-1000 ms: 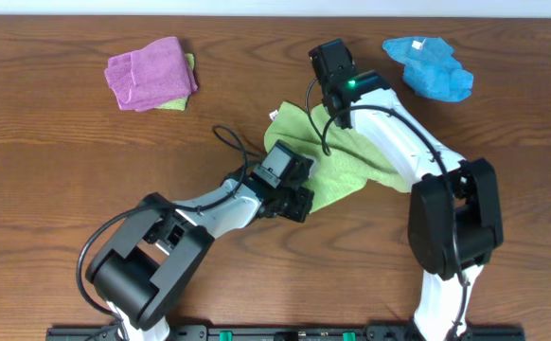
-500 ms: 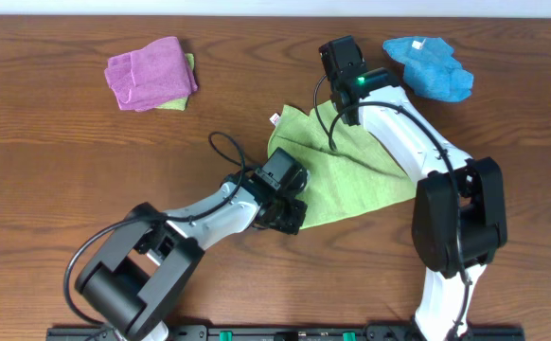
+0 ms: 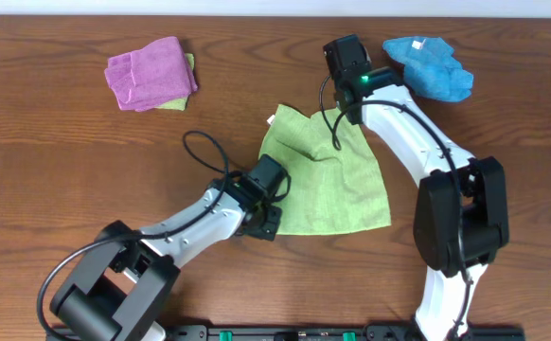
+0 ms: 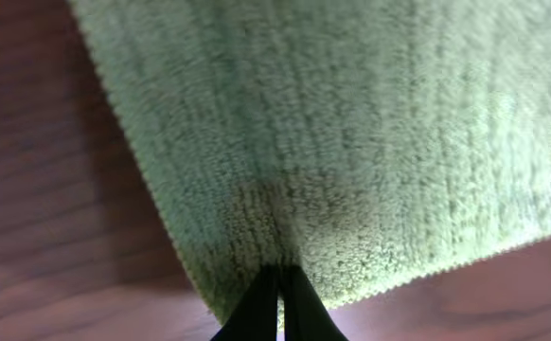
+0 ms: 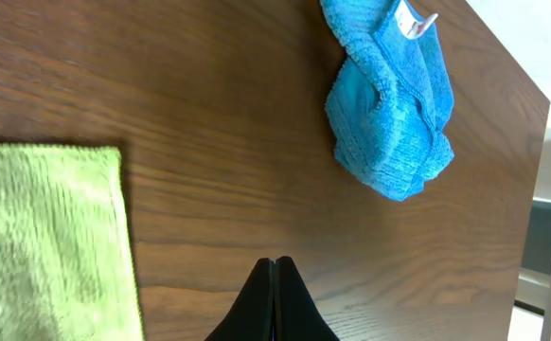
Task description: Fold the cloth
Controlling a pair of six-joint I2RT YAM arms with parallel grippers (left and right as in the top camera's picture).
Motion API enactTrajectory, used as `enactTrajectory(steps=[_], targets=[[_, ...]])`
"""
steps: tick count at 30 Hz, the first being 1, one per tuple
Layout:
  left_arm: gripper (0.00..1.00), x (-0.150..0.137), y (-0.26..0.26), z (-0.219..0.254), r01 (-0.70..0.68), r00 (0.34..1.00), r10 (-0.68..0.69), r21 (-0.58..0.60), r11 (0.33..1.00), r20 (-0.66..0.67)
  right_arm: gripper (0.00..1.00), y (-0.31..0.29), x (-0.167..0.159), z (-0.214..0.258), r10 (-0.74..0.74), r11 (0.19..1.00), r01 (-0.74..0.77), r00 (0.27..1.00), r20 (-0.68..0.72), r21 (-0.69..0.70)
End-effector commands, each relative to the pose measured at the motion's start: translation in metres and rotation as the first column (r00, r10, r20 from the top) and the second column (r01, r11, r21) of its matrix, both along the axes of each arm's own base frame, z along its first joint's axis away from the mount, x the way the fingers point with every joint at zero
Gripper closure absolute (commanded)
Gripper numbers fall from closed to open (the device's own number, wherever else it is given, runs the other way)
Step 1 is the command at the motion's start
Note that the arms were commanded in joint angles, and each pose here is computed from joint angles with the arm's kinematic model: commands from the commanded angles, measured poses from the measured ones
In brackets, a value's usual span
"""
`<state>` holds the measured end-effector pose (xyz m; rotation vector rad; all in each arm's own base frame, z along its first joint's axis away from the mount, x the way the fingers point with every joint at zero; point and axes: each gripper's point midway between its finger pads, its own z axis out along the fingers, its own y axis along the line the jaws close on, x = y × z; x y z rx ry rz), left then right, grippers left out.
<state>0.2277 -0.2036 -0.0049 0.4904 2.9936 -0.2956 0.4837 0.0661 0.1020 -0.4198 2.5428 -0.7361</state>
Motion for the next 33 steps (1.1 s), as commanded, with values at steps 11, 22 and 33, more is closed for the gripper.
enactTrajectory(steps=[11,22,33], targets=[[0.94,0.009,0.021,0.036,-0.040,0.994,0.042,-0.017,0.999,0.103,0.99,-0.010,0.006,0.003,-0.018,1.000,0.018,1.000,0.008,0.017],[0.94,0.037,0.015,0.071,-0.002,0.956,0.023,-0.069,0.998,0.292,0.99,0.013,-0.013,-0.018,-0.056,0.974,0.072,0.995,-0.079,0.216],[0.94,0.118,0.036,0.074,-0.011,0.930,0.140,-0.355,0.935,0.339,0.99,0.021,-0.042,0.000,-0.067,0.857,0.158,0.978,-0.199,0.490]])
